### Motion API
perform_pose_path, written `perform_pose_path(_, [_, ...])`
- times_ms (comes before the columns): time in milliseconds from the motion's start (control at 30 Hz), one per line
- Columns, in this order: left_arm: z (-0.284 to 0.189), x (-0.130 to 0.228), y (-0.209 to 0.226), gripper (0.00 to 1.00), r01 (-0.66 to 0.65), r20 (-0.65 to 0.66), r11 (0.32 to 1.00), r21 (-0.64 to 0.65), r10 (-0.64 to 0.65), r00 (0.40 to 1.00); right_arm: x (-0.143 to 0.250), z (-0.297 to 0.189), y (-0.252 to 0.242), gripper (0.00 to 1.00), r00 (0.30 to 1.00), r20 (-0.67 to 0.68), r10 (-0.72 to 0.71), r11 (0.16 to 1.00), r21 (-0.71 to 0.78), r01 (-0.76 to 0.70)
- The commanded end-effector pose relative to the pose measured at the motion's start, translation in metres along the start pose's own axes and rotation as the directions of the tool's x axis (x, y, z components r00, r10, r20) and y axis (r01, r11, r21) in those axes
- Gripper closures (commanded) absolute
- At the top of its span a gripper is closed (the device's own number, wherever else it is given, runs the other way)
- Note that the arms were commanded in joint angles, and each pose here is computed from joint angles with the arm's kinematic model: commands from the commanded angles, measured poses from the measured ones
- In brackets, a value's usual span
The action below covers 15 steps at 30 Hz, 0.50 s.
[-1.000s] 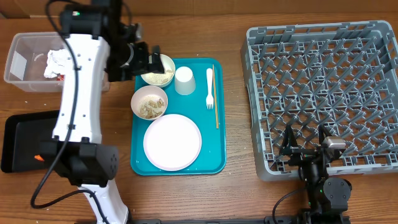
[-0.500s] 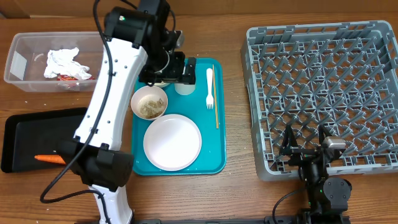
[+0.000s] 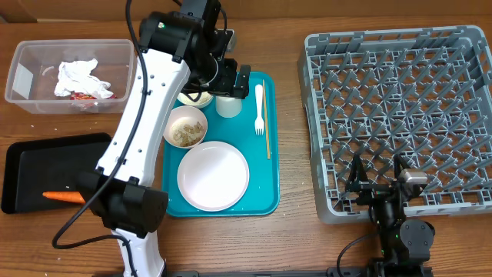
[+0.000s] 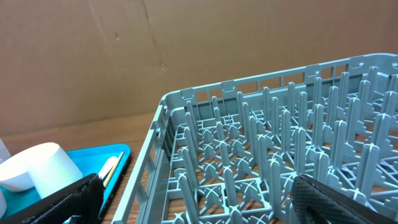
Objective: Sort waste into correct bins and load items into the dishwasher rack
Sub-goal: 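Move the left gripper back over the bowls on the teal tray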
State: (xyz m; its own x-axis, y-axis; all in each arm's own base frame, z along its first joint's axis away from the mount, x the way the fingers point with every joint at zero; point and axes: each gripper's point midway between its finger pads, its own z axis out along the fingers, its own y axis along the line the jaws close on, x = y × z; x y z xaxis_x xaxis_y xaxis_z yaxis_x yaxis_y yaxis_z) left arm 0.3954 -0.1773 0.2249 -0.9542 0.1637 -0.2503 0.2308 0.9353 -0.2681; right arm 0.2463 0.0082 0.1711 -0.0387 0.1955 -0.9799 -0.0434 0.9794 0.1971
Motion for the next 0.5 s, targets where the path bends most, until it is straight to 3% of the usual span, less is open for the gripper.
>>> perform_pose_path(0, [0.015, -0.007, 0.01, 0.0, -0.009, 0.029, 0.998, -0.055, 0.01, 1.0, 0.001, 0.0, -0.002, 0.0, 1.0, 0.009, -0.004, 1.0, 0.01, 0.004])
perform_pose_path(133, [0.04, -0.038, 0.03, 0.0, -0.028, 0.133, 0.989, -0.148, 0.048, 0.99, 0.001, 0.0, -0.002, 0.0, 1.0, 0.009, -0.004, 1.0, 0.01, 0.004])
perform_pose_path(233, [0.057, -0.055, 0.031, 0.0, -0.068, 0.169, 0.987, -0.148, 0.093, 0.981, 0.001, 0.0, -0.002, 0.0, 1.0, 0.009, -0.004, 1.0, 0.01, 0.004])
perform_pose_path(467, [0.116, -0.045, 0.038, 0.0, -0.094, 0.054, 0.983, -0.156, 0.104, 0.993, 0.001, 0.0, -0.002, 0.0, 1.0, 0.009, -0.004, 1.0, 0.01, 0.004])
